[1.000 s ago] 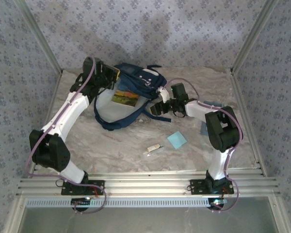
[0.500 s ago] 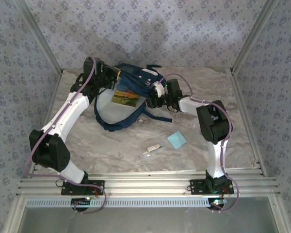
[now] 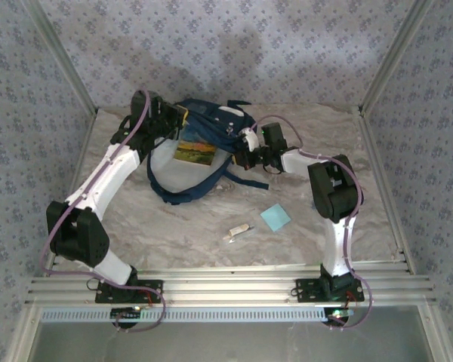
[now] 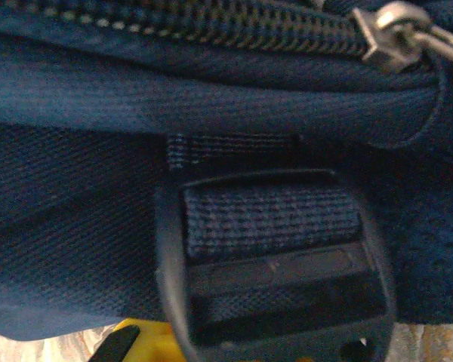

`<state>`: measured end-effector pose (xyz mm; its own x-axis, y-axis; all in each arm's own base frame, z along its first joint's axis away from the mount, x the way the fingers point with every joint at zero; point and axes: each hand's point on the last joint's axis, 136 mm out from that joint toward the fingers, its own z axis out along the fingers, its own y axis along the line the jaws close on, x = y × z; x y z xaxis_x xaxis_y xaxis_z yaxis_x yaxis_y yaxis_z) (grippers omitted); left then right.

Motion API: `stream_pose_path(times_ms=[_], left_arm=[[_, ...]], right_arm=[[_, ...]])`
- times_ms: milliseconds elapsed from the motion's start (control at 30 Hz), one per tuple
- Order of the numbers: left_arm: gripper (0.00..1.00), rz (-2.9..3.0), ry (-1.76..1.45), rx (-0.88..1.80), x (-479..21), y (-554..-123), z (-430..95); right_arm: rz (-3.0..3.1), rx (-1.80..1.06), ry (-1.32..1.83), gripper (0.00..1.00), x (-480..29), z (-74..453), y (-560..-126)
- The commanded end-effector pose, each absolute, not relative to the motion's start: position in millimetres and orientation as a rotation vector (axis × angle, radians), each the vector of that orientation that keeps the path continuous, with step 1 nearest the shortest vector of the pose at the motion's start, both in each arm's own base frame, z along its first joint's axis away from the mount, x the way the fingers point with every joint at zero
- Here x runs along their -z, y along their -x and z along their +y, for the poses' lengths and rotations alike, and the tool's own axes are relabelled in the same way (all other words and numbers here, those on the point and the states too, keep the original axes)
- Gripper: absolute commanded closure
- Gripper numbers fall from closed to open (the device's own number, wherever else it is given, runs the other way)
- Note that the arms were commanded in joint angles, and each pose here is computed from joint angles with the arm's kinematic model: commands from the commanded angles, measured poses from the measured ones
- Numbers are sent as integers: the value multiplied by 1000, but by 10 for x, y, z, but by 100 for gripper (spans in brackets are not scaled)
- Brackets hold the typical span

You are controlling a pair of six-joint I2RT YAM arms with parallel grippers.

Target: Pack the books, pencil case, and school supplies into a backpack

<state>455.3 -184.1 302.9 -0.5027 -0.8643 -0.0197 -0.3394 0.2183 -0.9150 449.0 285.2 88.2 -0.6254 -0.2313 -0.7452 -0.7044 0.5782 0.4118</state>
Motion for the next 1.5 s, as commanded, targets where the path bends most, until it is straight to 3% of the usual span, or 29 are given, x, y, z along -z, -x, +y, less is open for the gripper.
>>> stream_pose_path(times_ms=[0,200,500,600,633,700,733,833,1100,1267,1467], left_arm=[[100,1828,1096,1404,-3409,-4608,-1912],[100,1875,1099,1359,-3199,-4537,-1933],[100,2100,1215,1178,-2077,-3928,-1977],[97,2162,1175,1140,-1922,-3783,-1942],[84,2190,1132,1109,-1932,-3733,-1917],[37,2253,1050,998,-1994,-3630,-1822],[21,2286,1015,917,-2049,-3572,-1743],[7,2341,860,749,-2193,-3469,-1565],[11,2489,715,497,-1973,-3416,-1171],[19,2409,607,709,-2182,-3738,-1565],[29,2624,171,533,-2000,-4047,-2172]], right_arm=[[2200,-1026,750,100,-996,2835,-4299],[2269,-1116,687,100,-1084,2832,-4171],[2351,-1363,595,100,-1158,3155,-3807],[2371,-1357,625,100,-1142,3206,-3710],[2396,-1328,625,100,-1101,3172,-3701],[2421,-1315,630,100,-1095,3114,-3662],[2426,-1315,638,100,-1108,3099,-3625],[2451,-1269,704,100,-1103,3104,-3481],[2499,-1171,706,100,-1088,2990,-3466],[2531,-1077,782,100,-994,2955,-3404],[2636,-936,721,100,-753,2738,-3443]])
